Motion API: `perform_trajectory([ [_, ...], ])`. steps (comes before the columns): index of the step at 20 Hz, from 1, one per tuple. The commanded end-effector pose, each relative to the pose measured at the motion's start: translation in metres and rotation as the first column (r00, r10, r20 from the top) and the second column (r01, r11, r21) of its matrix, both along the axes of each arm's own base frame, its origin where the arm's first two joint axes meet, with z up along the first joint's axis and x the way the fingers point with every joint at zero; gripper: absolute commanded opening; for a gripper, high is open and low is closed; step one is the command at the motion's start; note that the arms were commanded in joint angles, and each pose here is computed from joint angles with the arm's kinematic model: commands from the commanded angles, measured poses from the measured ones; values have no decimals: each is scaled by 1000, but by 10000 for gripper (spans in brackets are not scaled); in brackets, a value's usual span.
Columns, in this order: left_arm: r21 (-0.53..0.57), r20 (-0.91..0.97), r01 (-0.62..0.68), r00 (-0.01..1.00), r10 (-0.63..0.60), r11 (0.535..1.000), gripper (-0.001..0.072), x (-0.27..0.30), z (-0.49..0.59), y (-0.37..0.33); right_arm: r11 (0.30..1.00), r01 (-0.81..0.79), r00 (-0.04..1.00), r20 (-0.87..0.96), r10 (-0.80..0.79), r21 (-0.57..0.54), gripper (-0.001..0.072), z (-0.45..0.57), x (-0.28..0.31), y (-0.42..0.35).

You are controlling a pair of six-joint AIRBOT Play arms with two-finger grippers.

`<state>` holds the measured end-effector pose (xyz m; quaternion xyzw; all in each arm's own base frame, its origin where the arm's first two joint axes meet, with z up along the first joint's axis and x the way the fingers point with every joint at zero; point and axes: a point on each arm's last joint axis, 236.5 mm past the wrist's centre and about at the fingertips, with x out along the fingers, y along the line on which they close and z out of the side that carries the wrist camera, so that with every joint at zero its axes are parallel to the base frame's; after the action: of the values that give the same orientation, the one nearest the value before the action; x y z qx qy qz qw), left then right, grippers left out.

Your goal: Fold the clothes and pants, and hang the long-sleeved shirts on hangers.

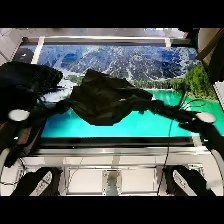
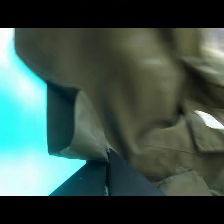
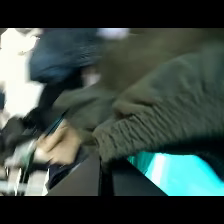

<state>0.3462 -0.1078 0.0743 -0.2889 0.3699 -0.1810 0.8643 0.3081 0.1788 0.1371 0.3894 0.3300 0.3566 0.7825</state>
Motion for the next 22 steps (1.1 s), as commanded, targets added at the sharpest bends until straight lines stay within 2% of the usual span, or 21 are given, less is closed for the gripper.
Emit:
perform_trajectory([
  [1,98,295,82,949,-107,992,7,-40,133,-7,989,-71,962,254,103,-131,13,121,-63,9],
  [3,145,469,-12,882,-57,989,7,-60,213,7,968,64,917,396,39,-243,12,182,-84,-7],
  [5,162,560,-110,828,0,981,7,-77,270,21,927,174,909,417,-22,-331,11,209,-95,-27],
  [7,168,631,-139,775,1,976,7,-87,313,22,908,138,942,336,3,-395,11,201,-100,-30],
  [10,173,658,-155,753,2,973,7,-74,339,26,912,-18,983,157,90,-409,11,166,-89,-21],
  [14,147,499,-103,867,16,984,7,13,281,33,909,-88,995,12,102,-407,11,119,-22,-27],
  [16,120,468,-117,882,47,986,7,68,252,32,915,-87,996,-45,76,-394,11,87,24,-32],
  [20,138,326,-60,945,12,989,7,153,146,-2,926,-33,987,-158,-29,-376,12,-2,117,-49],
  [22,132,286,-88,957,47,987,7,185,103,-9,921,50,982,-149,-116,-386,12,-38,159,-62],
])
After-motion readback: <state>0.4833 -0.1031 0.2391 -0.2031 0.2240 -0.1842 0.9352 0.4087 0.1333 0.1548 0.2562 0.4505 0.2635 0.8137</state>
